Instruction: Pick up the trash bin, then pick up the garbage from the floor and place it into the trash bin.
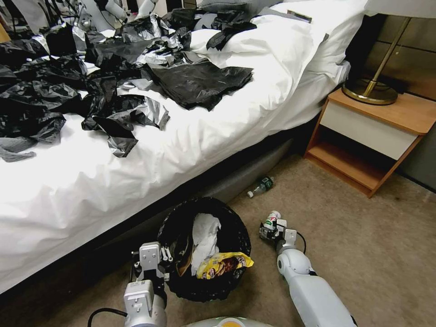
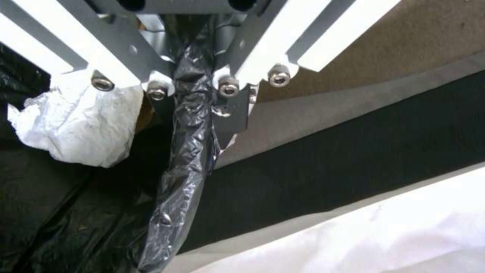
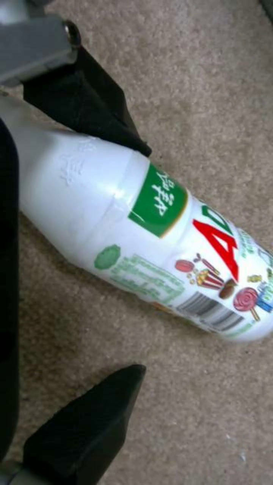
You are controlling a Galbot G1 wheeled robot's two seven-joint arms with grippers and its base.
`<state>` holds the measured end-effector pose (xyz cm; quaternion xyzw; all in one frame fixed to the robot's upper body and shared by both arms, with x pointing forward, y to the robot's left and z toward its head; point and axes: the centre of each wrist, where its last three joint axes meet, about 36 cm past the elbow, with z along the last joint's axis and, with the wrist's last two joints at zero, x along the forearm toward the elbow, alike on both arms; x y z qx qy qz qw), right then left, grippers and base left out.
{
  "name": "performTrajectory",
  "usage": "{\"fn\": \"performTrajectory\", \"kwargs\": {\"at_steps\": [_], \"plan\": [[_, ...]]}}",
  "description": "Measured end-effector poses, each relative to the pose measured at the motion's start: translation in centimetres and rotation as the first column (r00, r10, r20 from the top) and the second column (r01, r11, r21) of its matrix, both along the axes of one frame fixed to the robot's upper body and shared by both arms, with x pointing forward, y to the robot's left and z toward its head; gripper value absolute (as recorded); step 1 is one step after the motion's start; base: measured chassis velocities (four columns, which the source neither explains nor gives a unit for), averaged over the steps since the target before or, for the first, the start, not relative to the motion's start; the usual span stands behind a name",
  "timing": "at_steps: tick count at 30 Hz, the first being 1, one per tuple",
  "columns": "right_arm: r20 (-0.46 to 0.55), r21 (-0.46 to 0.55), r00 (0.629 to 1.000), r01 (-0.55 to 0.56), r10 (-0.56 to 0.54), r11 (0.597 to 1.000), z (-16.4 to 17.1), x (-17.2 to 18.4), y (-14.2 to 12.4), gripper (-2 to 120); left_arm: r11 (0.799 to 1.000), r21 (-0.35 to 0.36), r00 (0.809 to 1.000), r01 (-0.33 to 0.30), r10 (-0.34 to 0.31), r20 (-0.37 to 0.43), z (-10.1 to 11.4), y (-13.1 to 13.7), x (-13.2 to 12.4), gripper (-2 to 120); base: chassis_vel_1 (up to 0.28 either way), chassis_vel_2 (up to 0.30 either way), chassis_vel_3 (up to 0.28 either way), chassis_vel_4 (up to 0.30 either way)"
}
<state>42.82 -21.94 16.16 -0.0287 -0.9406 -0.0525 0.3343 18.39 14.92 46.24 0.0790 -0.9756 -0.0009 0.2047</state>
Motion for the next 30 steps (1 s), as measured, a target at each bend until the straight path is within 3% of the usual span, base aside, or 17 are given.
{"fn": "performTrajectory", "kwargs": {"at_steps": [8, 14, 21, 30], "plan": [[0.013, -0.006, 1.0, -0.008, 0.008, 1.0, 0.02, -0.27, 0.48, 74, 1.0, 0.003, 1.0, 0.001, -0.001, 0.006, 0.21, 0.06, -0.09, 0, 0.0, 0.0, 0.0, 0.0], [0.029, -0.018, 1.0, -0.009, 0.01, 1.0, 0.33, -0.47, 0.42, 48, 1.0, 0.002, 1.0, 0.005, -0.005, 0.01, 0.26, -0.01, -0.12, 0, 0.0, 0.0, 0.0, 0.0], [0.035, -0.028, 0.999, -0.008, 0.009, 1.0, 0.34, -0.79, 0.09, 39, 1.0, 0.0, 1.0, 0.008, -0.008, 0.012, 0.26, -0.08, -0.14, 0, 0.0, 0.0, 0.0, 0.0], [0.051, -0.019, 0.999, 0.007, -0.006, 1.0, 0.92, -0.64, -0.27, 38, 1.0, 0.0, 1.0, 0.009, -0.009, 0.011, 0.2, -0.09, -0.15, 0, 0.0, 0.0, 0.0, 0.0]]}}
